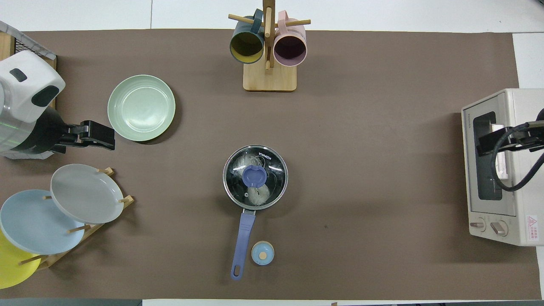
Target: Transfer vermicelli from plate to pot
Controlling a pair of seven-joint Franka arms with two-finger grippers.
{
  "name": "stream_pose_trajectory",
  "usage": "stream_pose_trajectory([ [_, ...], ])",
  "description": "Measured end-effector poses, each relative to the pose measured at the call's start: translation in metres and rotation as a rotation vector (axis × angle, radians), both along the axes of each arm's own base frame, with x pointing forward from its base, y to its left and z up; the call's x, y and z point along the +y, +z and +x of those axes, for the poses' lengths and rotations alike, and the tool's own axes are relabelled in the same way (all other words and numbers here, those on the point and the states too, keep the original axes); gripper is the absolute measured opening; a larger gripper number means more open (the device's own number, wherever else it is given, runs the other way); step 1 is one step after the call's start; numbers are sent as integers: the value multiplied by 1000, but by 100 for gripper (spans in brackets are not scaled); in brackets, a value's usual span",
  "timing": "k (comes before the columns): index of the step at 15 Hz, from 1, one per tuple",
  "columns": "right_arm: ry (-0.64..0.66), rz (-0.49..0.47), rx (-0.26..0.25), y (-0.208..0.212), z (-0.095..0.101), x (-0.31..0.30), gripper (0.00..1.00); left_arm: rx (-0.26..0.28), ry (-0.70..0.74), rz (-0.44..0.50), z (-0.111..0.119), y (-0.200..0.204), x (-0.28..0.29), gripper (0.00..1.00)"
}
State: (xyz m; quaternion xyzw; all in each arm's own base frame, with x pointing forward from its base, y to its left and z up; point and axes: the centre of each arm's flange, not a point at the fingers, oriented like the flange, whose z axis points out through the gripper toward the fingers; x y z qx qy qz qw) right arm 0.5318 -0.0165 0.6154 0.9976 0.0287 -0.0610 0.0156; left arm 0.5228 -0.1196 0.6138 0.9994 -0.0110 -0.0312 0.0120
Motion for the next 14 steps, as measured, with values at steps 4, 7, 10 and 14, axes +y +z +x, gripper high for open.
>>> stream_pose_trajectory([
  [4,4,0,-3,2,0,1,100,0,0,0,0,0,0,100],
  [7,9,-1,-3,2,0,4,100,0,0,0,0,0,0,100],
  [10,12,-3,-4,2,0,5,100,0,0,0,0,0,0,100],
  [14,14,-3,-3,2,0,6,100,0,0,0,0,0,0,100],
])
